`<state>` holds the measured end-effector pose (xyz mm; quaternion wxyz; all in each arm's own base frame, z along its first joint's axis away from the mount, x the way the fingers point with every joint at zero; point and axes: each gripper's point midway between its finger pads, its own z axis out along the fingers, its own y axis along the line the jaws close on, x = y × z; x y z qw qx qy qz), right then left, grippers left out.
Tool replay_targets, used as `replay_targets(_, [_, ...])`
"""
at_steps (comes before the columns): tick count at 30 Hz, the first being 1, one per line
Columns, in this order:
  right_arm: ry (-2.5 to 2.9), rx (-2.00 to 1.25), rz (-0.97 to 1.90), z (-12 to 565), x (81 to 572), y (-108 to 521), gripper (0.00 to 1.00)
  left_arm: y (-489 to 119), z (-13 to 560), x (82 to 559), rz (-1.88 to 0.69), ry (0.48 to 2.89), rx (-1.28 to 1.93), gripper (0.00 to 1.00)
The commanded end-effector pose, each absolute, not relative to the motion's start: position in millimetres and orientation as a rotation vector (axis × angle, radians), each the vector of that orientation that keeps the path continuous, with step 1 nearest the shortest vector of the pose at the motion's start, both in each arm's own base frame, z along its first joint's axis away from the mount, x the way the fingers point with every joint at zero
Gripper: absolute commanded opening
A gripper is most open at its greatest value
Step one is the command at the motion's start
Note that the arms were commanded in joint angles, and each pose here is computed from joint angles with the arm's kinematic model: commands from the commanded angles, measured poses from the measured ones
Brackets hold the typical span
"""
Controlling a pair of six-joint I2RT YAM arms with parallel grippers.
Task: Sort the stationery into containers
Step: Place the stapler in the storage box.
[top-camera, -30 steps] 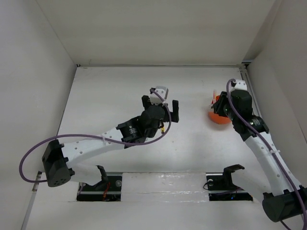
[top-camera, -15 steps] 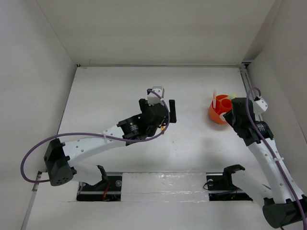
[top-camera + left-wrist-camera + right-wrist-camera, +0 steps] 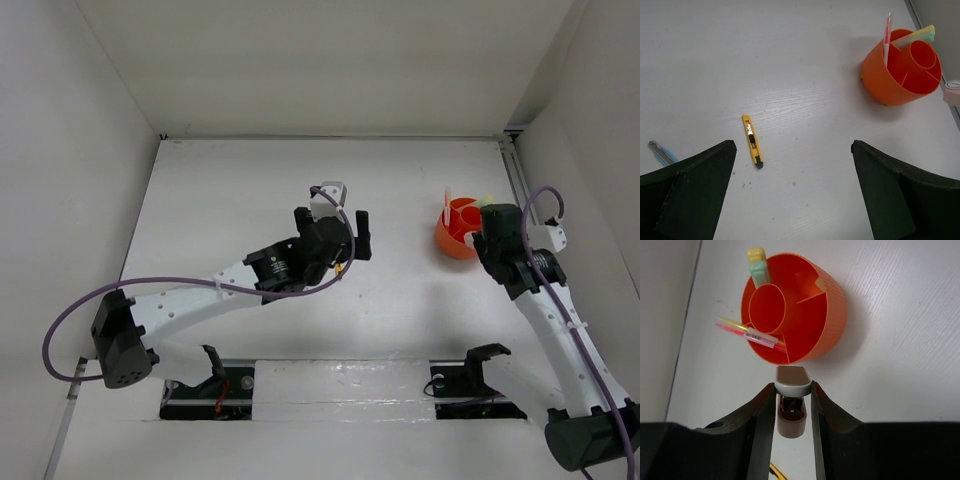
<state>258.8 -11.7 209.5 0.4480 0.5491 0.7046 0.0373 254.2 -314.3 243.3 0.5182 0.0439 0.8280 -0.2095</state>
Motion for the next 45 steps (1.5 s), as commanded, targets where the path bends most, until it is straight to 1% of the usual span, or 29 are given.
replay_targets(1, [1.593,1.423,0.128,223.1,276.5,-23.6,0.0,-311.2,262.1,251.0,-0.556,1.938,0.086,1.0])
replay_targets(5, [1.584,1.428,0.133,221.5,290.4,-28.0,0.0,-310.4,263.1,250.6,-0.564,1.93,0.081,1.0])
replay_targets(18, [1.571,1.478,0.111,204.4,305.3,-53.7,0.0,-308.5,262.5,253.2,-0.535,1.929,0.081,1.0])
replay_targets(24, [1.603,1.485,0.116,182.8,314.2,-56.3,0.0,-308.3,261.7,254.7,-0.52,1.933,0.079,1.0])
replay_targets(30, [1.637,1.46,0.147,173.3,323.7,-50.1,0.0,-306.4,258.8,257.5,-0.49,1.931,0.078,1.0])
replay_targets(39, [1.692,1.471,0.109,155.7,323.2,-53.1,0.0,-308.1,256.5,260.2,-0.474,1.933,0.075,1.0])
replay_targets(40, [1.699,1.461,0.103,155.4,322.9,-53.3,0.0,-306.8,256.8,261.1,-0.467,1.93,0.069,1.0])
replay_targets(44, [1.712,1.452,0.107,152.2,322.8,-51.8,0.07,-307.9,253.4,261.7,-0.459,1.936,0.073,1.0])
replay_targets(45, [1.712,1.452,0.107,152.2,322.8,-51.8,0.07,-307.9,253.4,261.7,-0.459,1.936,0.073,1.0])
